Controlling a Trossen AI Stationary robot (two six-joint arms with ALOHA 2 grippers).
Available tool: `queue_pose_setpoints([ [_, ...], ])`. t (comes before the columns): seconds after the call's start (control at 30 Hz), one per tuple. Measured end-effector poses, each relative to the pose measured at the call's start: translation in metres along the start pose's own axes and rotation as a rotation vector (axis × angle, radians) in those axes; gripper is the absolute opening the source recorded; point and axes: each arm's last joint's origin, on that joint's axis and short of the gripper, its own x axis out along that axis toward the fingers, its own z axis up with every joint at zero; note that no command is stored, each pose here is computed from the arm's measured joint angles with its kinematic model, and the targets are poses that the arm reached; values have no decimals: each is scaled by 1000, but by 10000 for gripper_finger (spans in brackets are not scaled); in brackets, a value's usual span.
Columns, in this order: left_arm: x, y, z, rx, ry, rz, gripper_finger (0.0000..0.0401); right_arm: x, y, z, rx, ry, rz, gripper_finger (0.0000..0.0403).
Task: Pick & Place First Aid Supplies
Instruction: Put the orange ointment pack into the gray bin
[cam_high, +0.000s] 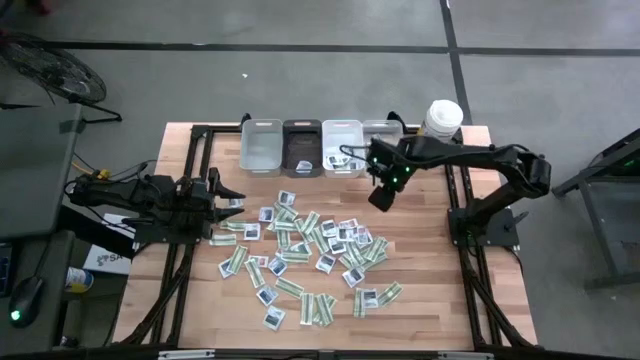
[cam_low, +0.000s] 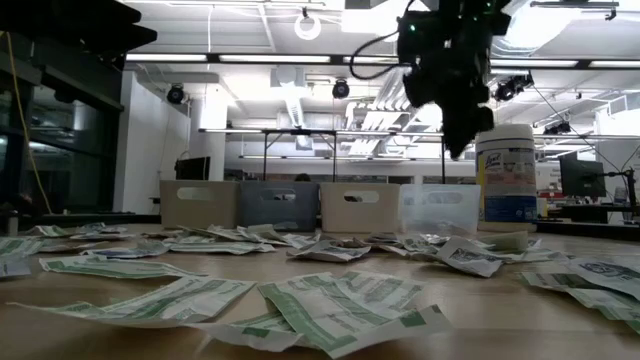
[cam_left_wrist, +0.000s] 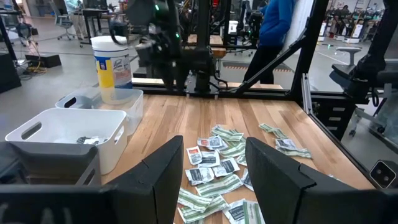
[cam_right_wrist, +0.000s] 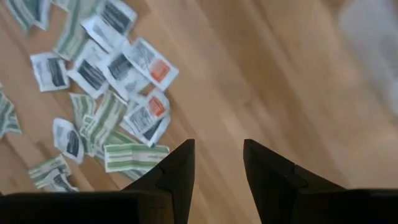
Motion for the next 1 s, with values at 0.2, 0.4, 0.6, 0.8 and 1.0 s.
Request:
queue_pose_setpoints([
  [0.2, 0, 0, 0, 0, 1, 0, 172, 22, 3, -25, 100, 14, 15, 130],
  [0.4, 0, 0, 0, 1, 3, 0, 172, 30, 7, -59, 189, 34, 19, 130],
  [0.6, 0, 0, 0, 1, 4, 0, 172, 48, 13, -88, 198, 16, 65, 130],
  [0.8, 0, 0, 0, 1, 4, 0, 172, 71, 17, -105, 190, -19, 112, 130],
  [1.0, 0, 0, 0, 1, 4, 0, 172, 87, 15, -114, 214, -80, 148, 135],
])
